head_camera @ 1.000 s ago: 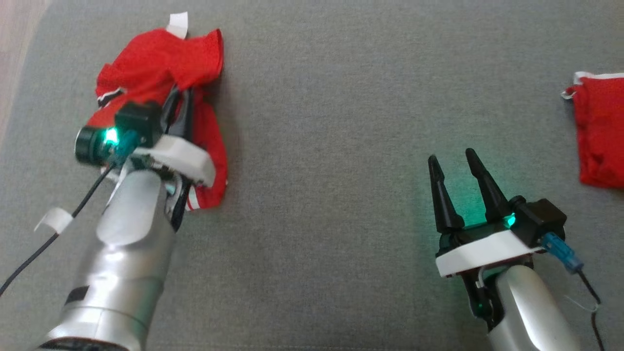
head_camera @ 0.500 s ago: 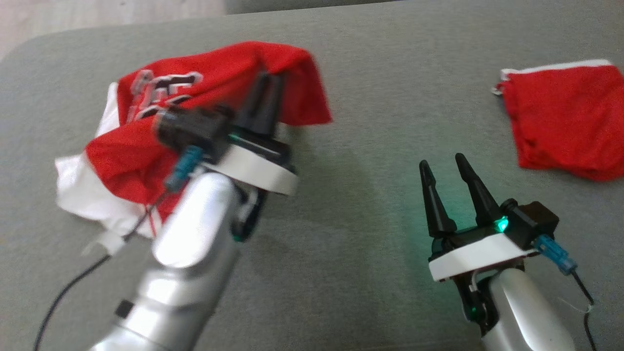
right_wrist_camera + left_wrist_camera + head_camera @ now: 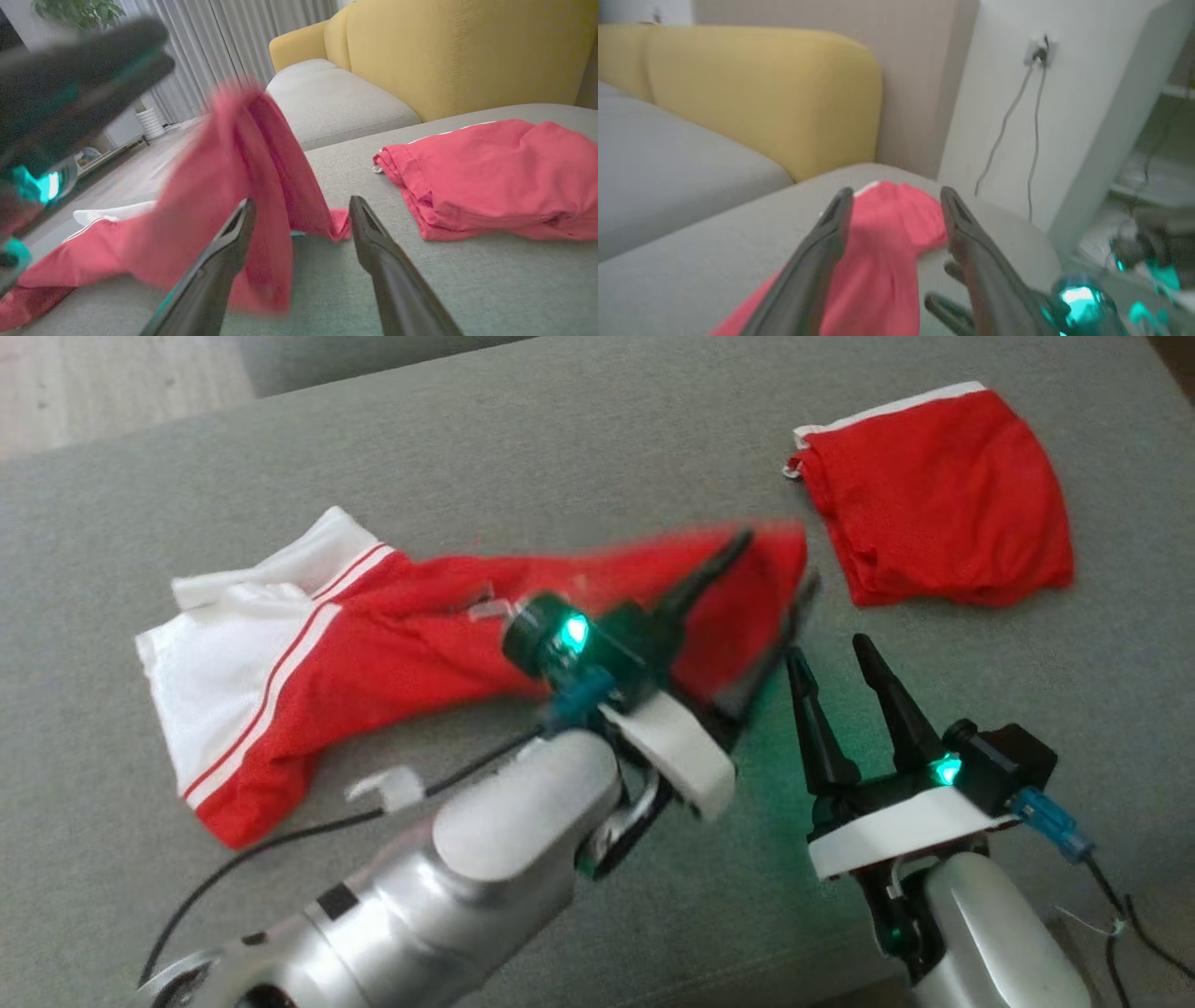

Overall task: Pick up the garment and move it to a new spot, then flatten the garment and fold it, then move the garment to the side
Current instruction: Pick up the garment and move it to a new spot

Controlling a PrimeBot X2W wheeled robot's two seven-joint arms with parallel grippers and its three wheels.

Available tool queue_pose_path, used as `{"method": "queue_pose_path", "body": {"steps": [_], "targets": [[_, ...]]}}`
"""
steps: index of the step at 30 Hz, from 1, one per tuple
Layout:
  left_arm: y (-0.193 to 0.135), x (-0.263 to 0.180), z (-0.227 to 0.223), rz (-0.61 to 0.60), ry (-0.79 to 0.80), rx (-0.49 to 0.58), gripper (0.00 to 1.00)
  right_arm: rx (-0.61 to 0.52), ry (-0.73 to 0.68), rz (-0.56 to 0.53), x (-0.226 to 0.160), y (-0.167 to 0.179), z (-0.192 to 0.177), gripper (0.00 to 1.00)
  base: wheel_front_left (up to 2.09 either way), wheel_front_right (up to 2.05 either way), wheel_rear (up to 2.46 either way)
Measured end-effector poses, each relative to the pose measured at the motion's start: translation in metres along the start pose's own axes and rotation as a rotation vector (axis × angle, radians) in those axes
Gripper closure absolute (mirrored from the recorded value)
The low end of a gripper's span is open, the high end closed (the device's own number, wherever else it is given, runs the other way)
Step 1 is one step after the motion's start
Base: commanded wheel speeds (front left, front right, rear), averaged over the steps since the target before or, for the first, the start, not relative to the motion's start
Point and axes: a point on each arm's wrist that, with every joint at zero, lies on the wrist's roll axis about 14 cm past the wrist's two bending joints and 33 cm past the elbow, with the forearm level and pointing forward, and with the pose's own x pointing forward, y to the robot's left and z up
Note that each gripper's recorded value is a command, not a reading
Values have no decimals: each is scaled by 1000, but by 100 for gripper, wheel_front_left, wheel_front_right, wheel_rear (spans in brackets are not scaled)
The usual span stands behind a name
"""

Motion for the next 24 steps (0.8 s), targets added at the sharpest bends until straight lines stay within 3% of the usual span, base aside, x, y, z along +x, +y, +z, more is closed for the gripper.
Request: {"method": "queue_pose_path", "body": {"steps": [6, 15, 20, 24], "targets": [[7, -15, -43, 17, 137, 25, 0, 4, -4, -11, 4, -4, 1, 0, 0, 0, 0], [88, -41, 10, 317, 0, 95, 0, -2, -15, 69, 18, 21, 3, 0, 0, 0, 0], [140, -100, 65, 511, -139, 229, 0, -5, -6, 127, 21, 41, -1, 0, 0, 0, 0], [156, -175, 39, 684, -96, 231, 0, -5, -1, 173, 22, 57, -3, 0, 0, 0, 0]]}}
